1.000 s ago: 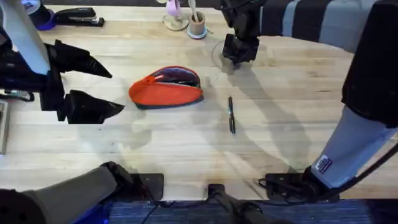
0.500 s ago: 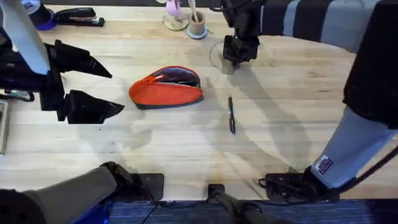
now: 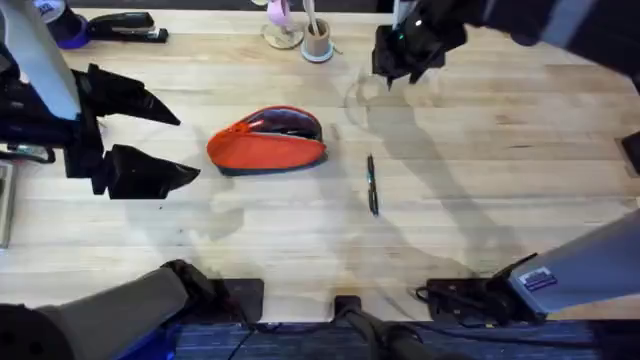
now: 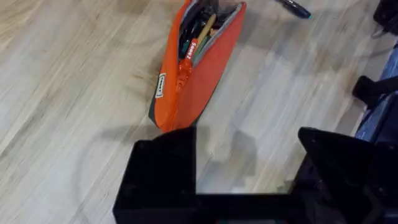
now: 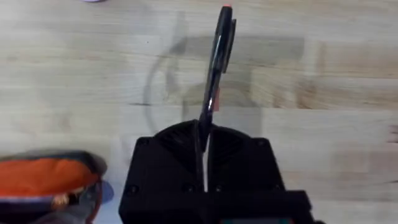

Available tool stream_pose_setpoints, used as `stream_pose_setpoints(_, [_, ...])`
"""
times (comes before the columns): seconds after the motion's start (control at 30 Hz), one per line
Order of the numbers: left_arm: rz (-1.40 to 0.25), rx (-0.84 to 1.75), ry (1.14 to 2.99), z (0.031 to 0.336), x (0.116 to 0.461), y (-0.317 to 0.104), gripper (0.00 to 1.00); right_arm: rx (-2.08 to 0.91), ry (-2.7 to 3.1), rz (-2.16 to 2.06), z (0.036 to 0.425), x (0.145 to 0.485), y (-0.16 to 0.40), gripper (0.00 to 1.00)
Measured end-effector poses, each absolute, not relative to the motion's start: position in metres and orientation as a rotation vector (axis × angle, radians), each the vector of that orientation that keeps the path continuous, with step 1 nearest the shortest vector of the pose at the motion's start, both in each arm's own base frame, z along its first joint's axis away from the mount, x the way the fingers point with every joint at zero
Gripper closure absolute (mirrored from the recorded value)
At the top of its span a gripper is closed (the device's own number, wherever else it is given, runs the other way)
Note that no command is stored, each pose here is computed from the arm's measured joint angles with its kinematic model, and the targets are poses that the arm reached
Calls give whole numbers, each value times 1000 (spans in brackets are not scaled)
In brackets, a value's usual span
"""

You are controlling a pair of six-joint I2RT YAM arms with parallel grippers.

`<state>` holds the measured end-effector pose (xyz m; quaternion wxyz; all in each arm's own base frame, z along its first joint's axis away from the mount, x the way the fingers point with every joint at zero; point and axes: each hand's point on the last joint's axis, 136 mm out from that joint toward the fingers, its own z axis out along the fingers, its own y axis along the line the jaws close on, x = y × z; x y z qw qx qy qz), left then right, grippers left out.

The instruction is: Unzip the bag, pick up the pens from the table one at a time and place them inside, then zip the bag closed.

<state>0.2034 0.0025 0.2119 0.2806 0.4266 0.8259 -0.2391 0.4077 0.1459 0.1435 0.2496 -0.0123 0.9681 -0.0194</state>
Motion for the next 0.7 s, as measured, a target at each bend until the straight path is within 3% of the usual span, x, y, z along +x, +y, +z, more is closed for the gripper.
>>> stream_pose_setpoints(0.43, [-641, 1143, 2214, 212, 203, 2, 7, -346, 2499, -59, 215, 376, 147, 970])
stream_pose_setpoints(0.47, [-641, 1143, 2214, 212, 203, 2, 7, -550, 2461, -91, 225, 360, 157, 970])
stream_pose_setpoints(0.7, [-641, 1143, 2214, 212, 203, 2, 7, -1037, 2399, -209, 216, 332, 168, 970])
